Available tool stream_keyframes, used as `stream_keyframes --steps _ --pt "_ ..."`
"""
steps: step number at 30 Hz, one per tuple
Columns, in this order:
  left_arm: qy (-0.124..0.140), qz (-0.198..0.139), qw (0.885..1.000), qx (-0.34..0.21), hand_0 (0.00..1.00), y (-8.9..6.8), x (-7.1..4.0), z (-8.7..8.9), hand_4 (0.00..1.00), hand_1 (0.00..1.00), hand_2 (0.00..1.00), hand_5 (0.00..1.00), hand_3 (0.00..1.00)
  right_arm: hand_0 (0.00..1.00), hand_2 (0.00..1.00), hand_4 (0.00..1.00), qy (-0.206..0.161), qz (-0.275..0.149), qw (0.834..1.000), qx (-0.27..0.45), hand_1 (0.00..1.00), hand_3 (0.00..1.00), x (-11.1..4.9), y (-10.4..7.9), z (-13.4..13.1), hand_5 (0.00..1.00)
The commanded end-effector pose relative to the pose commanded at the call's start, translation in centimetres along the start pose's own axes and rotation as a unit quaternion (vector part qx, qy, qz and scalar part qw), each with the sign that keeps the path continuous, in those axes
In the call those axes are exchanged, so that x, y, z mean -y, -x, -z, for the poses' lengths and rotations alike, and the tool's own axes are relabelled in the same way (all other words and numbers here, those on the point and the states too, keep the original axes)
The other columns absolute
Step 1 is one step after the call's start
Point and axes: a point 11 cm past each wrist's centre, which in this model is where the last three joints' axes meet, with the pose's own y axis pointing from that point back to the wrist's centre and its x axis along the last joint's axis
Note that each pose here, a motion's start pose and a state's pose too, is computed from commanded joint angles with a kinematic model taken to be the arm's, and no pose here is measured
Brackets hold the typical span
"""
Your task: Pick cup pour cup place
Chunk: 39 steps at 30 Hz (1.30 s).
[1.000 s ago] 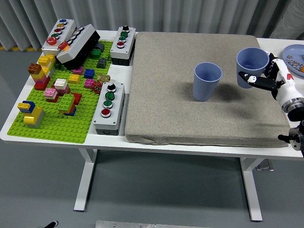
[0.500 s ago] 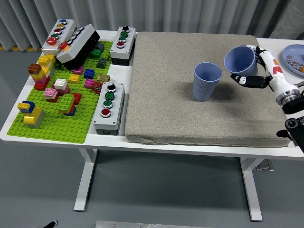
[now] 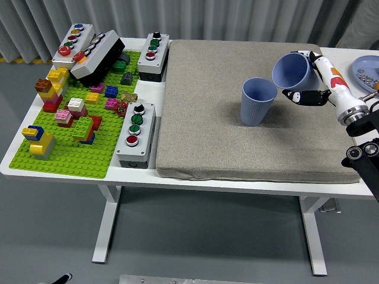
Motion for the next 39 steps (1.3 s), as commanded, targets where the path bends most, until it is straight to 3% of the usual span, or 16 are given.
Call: stream_keyframes --steps 11,39 --pt "0.0 0.0 1.0 0.0 0.817 0.0 0.0 0.0 0.541 0.775 0.814 0.998 0.743 0.778 0.539 0.752 -0.02 -0.002 0.994 -0.105 0.658 0.649 0.2 -0.1 0.6 0.114" --pt "0.0 -0.003 1.0 0.0 0.816 -0.3 -0.1 0.0 0.542 0.777 0.815 0.998 0.743 0.783 0.539 0.754 -0.035 0.007 0.99 -0.137 0.662 0.645 0.8 0.6 1.9 0.118"
